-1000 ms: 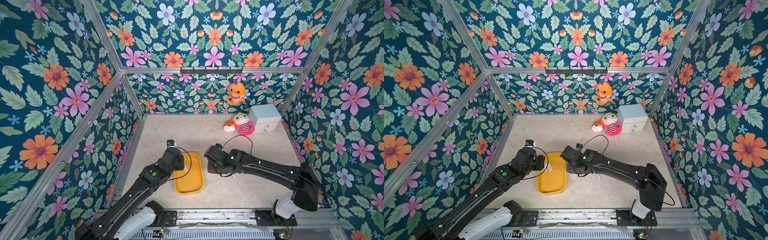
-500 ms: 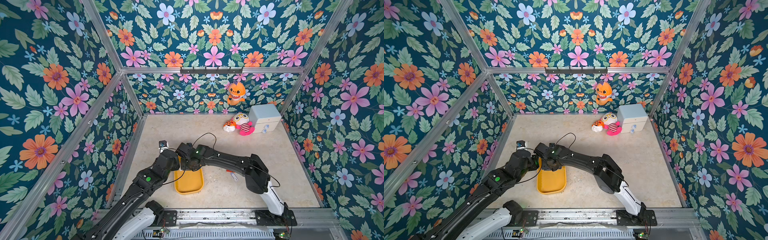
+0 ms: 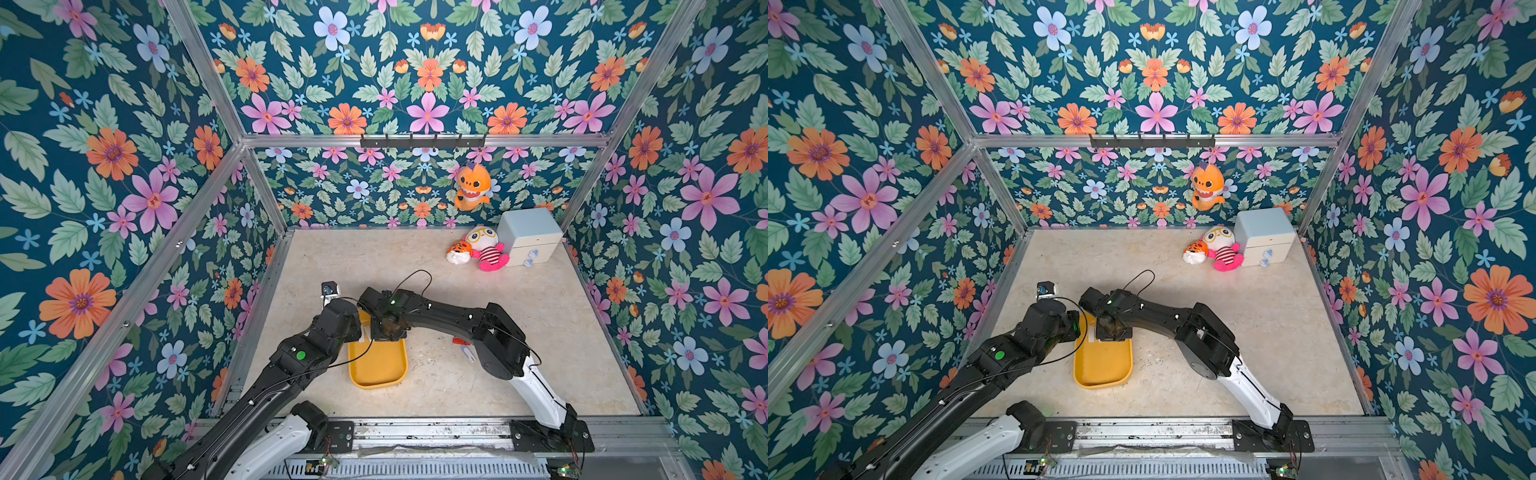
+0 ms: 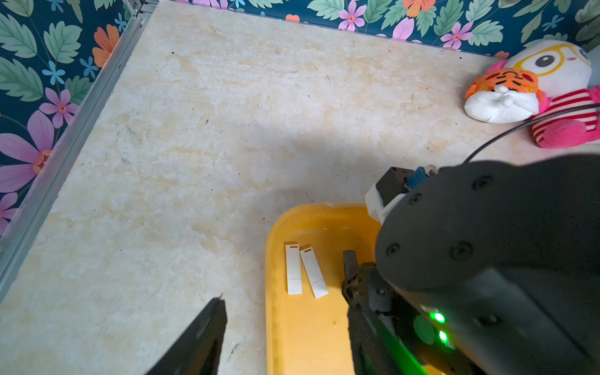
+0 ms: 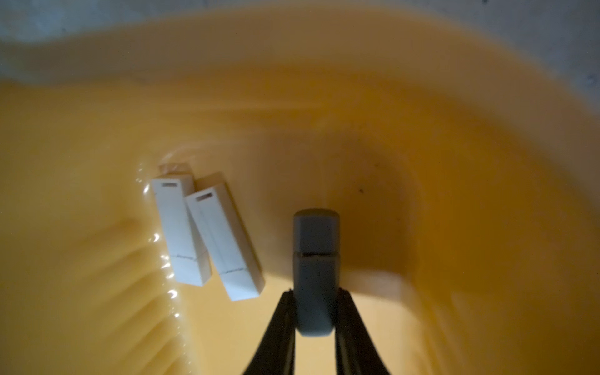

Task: Put the usb flash drive into the storage box
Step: Place the USB flash in the storage box.

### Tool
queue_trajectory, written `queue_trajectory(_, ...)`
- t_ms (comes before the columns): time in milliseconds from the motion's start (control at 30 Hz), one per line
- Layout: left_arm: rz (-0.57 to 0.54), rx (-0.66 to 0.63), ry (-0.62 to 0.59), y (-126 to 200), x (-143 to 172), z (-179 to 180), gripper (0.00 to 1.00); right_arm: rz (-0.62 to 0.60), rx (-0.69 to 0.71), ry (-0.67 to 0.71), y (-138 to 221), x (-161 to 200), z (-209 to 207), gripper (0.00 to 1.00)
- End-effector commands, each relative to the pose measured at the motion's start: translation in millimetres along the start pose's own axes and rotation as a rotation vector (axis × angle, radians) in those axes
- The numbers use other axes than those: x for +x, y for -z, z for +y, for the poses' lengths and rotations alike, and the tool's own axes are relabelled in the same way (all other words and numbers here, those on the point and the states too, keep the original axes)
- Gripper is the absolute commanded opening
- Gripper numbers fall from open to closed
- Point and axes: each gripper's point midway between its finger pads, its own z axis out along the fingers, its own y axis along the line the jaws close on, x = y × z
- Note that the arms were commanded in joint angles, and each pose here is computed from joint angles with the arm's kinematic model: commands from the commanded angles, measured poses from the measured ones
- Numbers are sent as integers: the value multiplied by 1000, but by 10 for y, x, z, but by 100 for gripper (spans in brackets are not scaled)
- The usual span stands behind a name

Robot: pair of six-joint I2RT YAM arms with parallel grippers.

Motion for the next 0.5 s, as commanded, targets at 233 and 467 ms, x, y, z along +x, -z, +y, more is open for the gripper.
queue_trajectory(233,-14,-7,7,-7,-37,2,65,-19,-60,11,267,-38,79,47)
queue_trajectory(467,-9,50,-4,-2,-31,-98,65,-188,-54,-5,1095,-159,-405,48)
